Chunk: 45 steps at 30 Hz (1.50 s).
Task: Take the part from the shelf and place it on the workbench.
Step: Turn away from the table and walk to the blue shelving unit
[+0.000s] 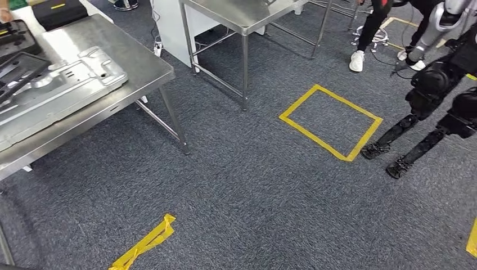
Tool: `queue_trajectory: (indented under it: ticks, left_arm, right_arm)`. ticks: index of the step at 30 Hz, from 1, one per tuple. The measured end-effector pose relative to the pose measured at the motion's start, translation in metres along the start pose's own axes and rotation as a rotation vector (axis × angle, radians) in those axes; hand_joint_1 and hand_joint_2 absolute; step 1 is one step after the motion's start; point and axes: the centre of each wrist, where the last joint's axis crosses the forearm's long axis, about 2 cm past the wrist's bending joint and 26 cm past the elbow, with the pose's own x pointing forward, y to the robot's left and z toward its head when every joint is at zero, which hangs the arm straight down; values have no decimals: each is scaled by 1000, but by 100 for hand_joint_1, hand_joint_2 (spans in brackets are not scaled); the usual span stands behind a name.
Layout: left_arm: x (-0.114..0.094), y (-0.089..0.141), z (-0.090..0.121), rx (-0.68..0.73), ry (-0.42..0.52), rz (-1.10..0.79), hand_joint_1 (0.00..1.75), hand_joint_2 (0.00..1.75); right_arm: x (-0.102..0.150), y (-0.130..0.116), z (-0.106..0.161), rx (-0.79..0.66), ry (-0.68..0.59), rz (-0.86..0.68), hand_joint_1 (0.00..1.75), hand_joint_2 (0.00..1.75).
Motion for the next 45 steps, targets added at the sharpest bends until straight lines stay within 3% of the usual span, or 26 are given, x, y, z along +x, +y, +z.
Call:
queue_trajectory:
  ticks: [13,26,45]
  left_arm:
    - [-4,20,4,35,16,-13,0,0]
    - [-3,11,2,25,10,3,0,0]
    - [-3,18,3,38,10,1,0,0]
  right_arm:
    - [-11,19,6,80,45,45,0,0]
    - [-16,18,7,91,64,65,0,0]
    - [-13,16,6,101,63,71,0,0]
